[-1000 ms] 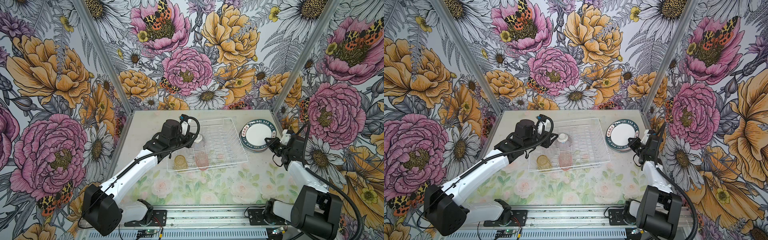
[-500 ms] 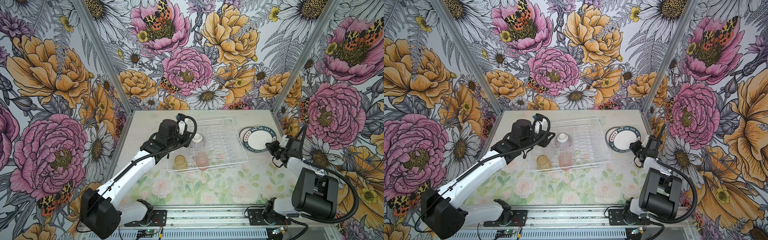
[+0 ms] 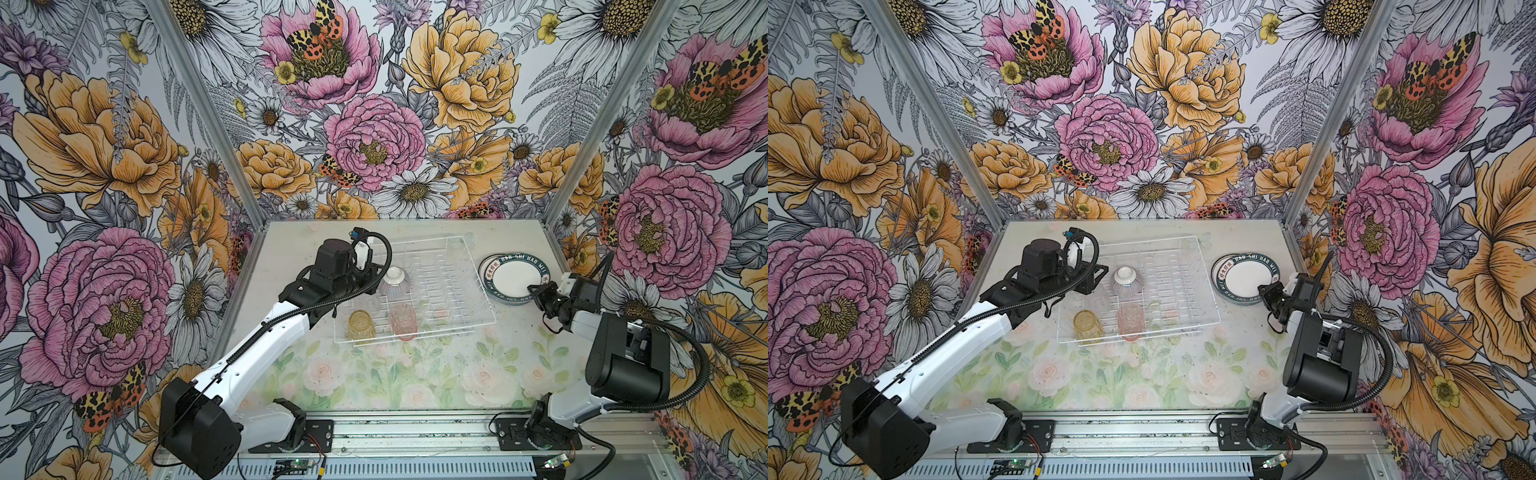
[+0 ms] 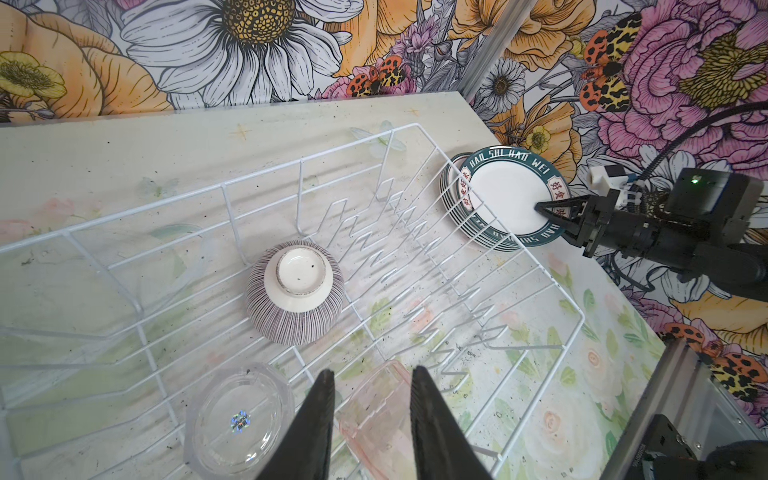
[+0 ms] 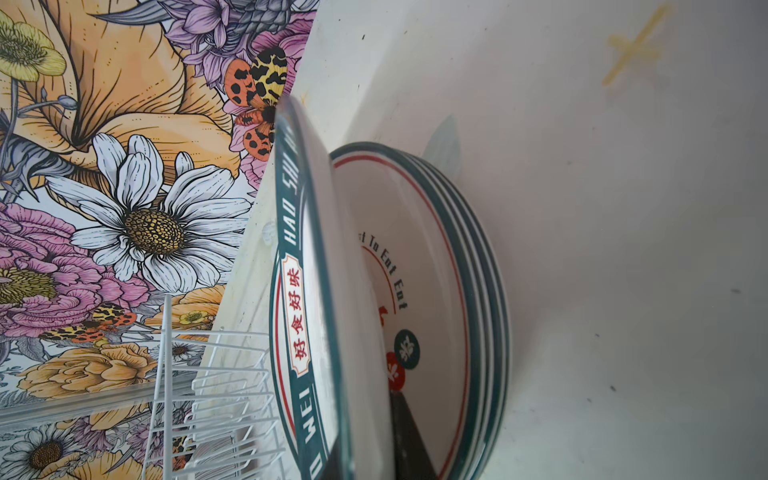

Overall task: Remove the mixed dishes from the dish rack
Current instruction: 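Carry the plate to the stack with the right gripper while the left releases, then lower the green-rimmed plate onto the plate stack with the right gripper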

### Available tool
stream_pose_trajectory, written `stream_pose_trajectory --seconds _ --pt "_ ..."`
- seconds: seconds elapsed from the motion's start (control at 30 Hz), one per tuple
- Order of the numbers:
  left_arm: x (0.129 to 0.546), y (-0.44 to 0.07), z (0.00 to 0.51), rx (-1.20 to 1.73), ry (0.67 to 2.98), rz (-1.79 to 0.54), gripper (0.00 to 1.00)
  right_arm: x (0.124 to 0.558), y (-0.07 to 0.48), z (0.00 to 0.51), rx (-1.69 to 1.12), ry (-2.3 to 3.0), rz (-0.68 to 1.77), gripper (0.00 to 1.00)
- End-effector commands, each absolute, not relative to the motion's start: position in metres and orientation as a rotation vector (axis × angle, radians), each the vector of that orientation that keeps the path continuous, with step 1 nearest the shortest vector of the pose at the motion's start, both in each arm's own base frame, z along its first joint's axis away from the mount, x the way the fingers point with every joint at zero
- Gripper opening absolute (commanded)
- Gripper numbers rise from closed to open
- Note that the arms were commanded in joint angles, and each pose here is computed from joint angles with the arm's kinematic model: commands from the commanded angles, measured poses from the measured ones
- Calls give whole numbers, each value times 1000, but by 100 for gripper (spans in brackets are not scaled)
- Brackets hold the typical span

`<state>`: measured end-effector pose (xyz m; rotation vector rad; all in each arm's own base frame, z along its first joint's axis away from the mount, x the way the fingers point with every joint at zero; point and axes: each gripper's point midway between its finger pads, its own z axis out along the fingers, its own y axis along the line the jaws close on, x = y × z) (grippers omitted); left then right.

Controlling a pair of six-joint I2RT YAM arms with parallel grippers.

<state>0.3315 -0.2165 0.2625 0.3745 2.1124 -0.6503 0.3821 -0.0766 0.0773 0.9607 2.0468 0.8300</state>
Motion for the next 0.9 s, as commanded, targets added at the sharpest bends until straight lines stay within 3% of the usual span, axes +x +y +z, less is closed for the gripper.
stream_pose_trajectory --seconds 0.0,0.47,0.87 --pt "330 -206 264 374 2102 -607 33 387 -75 85 899 2066 848 25" --pt "330 -200 258 373 2113 -601 33 360 -88 88 858 2214 591 55" --pt "330 -187 247 338 2140 -575 33 352 -105 76 866 2296 400 64"
